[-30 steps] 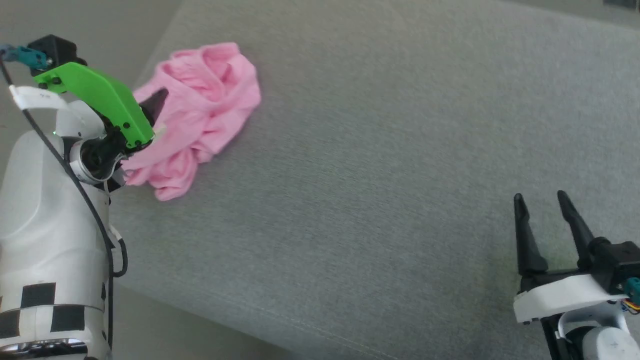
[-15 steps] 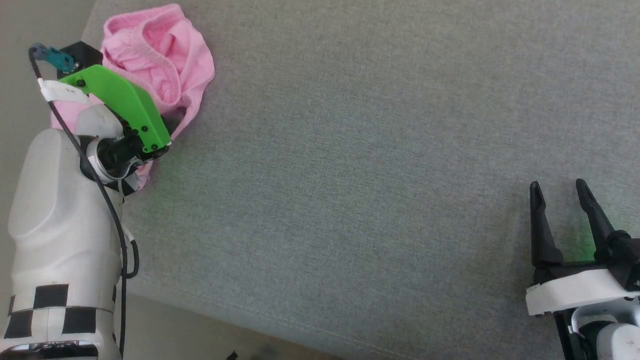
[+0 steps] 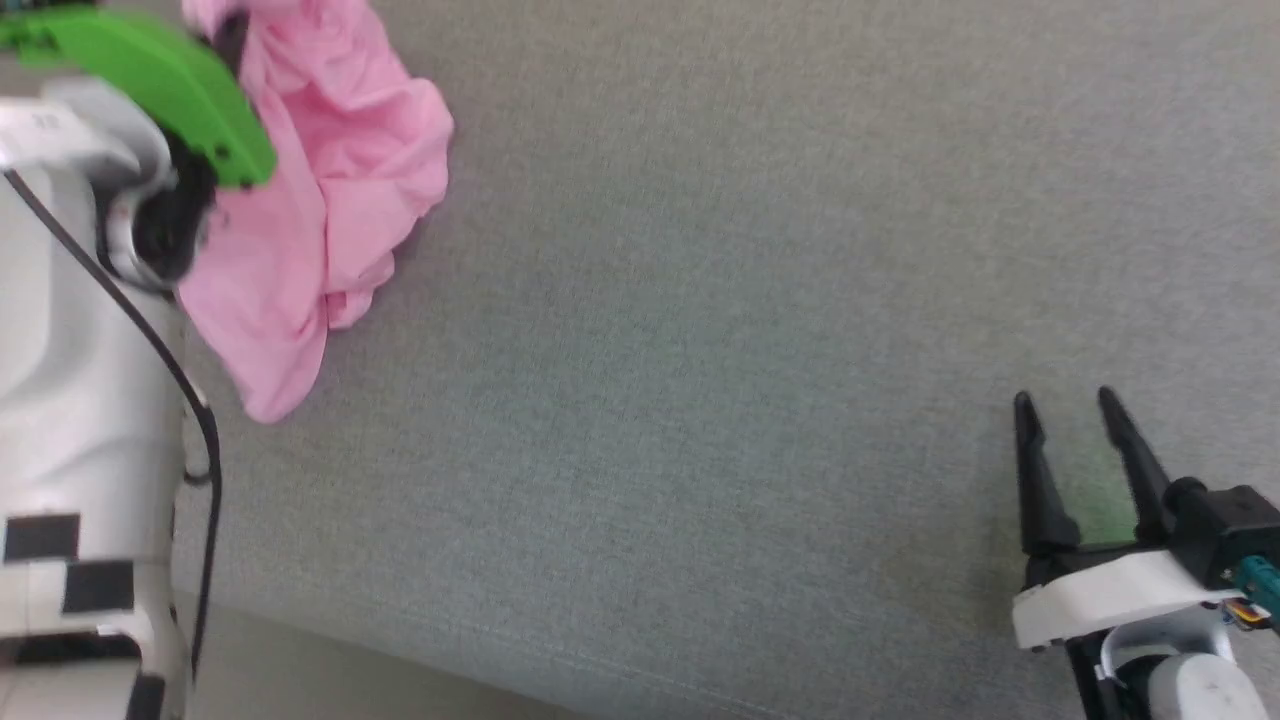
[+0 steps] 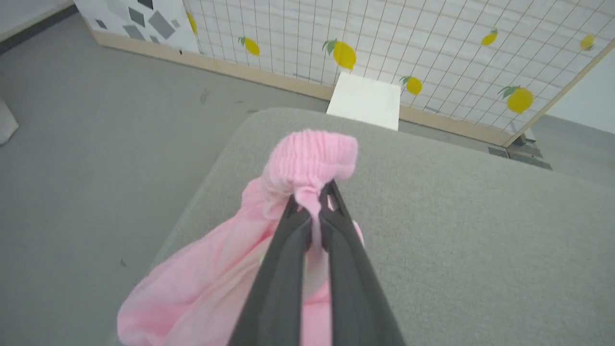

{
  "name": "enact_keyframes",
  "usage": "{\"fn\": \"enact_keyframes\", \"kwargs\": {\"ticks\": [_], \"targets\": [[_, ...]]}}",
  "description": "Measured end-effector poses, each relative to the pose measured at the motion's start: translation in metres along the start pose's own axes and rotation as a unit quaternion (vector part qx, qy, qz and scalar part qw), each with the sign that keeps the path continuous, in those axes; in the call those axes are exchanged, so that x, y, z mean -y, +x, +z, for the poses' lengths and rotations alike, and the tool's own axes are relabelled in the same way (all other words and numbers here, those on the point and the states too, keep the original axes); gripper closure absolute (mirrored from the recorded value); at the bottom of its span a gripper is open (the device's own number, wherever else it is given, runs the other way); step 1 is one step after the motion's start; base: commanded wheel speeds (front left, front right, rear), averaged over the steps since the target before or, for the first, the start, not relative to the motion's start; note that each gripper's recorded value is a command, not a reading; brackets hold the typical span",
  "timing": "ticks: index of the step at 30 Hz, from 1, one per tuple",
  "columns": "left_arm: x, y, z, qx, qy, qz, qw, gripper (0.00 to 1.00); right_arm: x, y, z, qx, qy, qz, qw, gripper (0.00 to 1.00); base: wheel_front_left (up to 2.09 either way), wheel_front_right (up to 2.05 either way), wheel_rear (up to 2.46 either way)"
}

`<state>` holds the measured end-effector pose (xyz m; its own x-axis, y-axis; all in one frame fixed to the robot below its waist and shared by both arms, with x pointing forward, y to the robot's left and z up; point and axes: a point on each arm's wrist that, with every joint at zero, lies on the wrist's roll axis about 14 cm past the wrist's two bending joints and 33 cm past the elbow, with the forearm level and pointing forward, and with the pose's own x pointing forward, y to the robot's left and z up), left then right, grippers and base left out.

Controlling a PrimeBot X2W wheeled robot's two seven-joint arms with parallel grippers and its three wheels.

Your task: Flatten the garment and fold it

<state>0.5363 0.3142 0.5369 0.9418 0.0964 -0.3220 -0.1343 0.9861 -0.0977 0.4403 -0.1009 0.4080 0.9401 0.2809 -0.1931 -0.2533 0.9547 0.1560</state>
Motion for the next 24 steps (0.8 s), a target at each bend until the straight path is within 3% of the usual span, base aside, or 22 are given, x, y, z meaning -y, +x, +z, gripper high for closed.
{"fn": "enact_keyframes", "kwargs": {"ticks": [5,10,13,19,24], "targets": [[0.051,-0.016,0.089,0.115,0.042,-0.068,0.99,1.0,-0.003,-0.014,0.011,0.021,0.014,-0.002,1.0,0.0,0.0,0.0,0.0],[0.131,-0.044,0.152,0.203,0.071,-0.163,0.963,1.0,0.008,-0.034,0.022,0.042,0.027,-0.026,0.998,0.0,0.0,0.0,0.0],[0.187,-0.063,0.169,0.231,0.06,-0.236,0.942,1.0,0.02,-0.048,0.027,0.053,0.03,-0.047,0.997,0.0,0.0,0.0,0.0],[0.282,-0.1,0.166,0.231,0.041,-0.358,0.904,1.0,0.046,-0.078,0.039,0.078,0.032,-0.096,0.992,0.0,0.0,0.0,0.0],[0.347,-0.12,0.099,0.155,0.04,-0.441,0.883,1.0,0.062,-0.098,0.048,0.096,0.03,-0.126,0.987,0.0,0.0,0.0,0.0]]}}
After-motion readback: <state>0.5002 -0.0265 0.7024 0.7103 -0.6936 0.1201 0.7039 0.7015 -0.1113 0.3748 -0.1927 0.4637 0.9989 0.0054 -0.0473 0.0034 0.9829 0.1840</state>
